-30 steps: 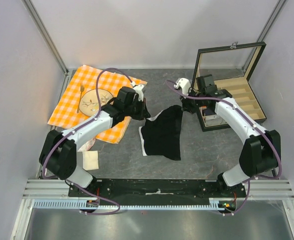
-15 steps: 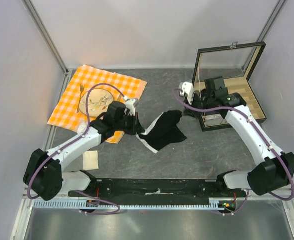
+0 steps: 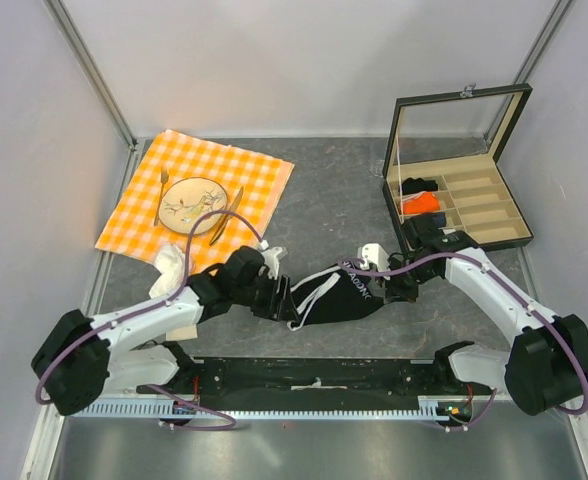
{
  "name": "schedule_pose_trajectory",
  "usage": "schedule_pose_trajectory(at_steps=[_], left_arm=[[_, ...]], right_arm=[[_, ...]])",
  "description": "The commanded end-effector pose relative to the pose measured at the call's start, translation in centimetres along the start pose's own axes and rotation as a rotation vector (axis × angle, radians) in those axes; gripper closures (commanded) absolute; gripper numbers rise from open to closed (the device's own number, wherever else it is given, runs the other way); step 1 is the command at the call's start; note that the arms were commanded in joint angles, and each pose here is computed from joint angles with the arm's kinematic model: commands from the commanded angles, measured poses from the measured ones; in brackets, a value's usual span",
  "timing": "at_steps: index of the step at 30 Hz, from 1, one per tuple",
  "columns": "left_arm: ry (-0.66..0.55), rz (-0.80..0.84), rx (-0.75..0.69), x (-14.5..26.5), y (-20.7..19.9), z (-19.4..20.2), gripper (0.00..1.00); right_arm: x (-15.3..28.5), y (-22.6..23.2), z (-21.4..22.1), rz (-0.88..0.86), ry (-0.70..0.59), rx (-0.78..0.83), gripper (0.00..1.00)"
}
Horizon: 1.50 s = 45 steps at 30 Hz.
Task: Roll the underwear
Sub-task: Flatten out the underwear at the center of the board.
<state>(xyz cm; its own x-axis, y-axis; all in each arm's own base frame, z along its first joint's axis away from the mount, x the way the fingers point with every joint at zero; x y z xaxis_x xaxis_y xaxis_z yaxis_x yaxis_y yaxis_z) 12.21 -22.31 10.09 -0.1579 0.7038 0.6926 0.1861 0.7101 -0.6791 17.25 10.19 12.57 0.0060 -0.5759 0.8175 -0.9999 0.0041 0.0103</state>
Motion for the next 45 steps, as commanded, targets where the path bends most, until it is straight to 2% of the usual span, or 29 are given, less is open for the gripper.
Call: schedule_pose_trajectory(at_steps=[1, 5, 11, 17, 27, 30, 33, 34, 35, 36, 42, 45], left_arm=[[-0.157, 0.036, -0.111, 2.3, -3.7, -3.9, 0.40], [-0.162, 0.015, -0.243, 1.5, -4.7, -6.1, 0.39], [-0.127, 0.063, -0.370, -2.4, -6.5, -9.4, 0.35], [-0.051, 0.071, -0.405, -5.9, -6.2, -10.5, 0.34], [0.030, 0.061, -0.401, -8.7, -5.0, -10.5, 0.36], [0.029, 0.064, -0.386, -8.5, -5.1, -10.4, 0.47], [0.026, 0.063, -0.373, -8.1, -5.3, -10.3, 0.74], [0.018, 0.065, -0.369, -7.7, -5.7, -10.4, 0.87], [0.010, 0.067, -0.369, -7.4, -5.9, -10.5, 0.88], [0.009, 0.068, -0.368, -7.2, -6.0, -10.5, 0.98], [-0.027, 0.112, -0.379, -5.1, -7.7, -10.8, 0.98], [-0.082, 0.127, -0.368, -3.4, -8.5, -11.8, 0.98]], right_arm=[[-0.1, -0.7, -0.4, 0.024, -0.025, 0.069, 0.94], [-0.3, -0.6, -0.7, 0.016, -0.054, 0.066, 0.94], [-0.1, -0.7, -1.0, 0.028, -0.068, 0.075, 0.94], [-0.1, -0.8, -1.2, 0.037, -0.075, 0.081, 0.94], [-0.2, -1.0, -1.3, 0.033, -0.080, 0.077, 0.94], [-0.2, -1.0, -1.2, 0.033, -0.081, 0.075, 0.94], [-0.1, -1.0, -1.4, 0.034, -0.086, 0.073, 0.94], [0.0, -1.2, -1.6, 0.038, -0.088, 0.072, 0.94], [0.1, -1.3, -1.7, 0.041, -0.091, 0.072, 0.94], [0.3, -1.4, -1.9, 0.048, -0.094, 0.072, 0.94], [1.6, -2.5, -3.6, 0.087, -0.123, 0.067, 0.94], [3.0, -3.8, -4.9, 0.141, -0.131, 0.062, 0.95]])
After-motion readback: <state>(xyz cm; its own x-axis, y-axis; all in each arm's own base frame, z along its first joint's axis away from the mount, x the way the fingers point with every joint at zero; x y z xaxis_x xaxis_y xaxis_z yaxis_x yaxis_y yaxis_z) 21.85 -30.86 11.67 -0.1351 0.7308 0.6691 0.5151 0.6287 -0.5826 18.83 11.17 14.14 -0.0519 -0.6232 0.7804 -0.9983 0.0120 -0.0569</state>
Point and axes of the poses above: each gripper's point midway between its finger pads, its own x axis back along the fingers, its own y axis along the line the jaws close on, z = x × y, the point moved 5 cm from there along x, back along the fingers, and after that the axes turned 13 degrees about x, right-handed, at the moved point
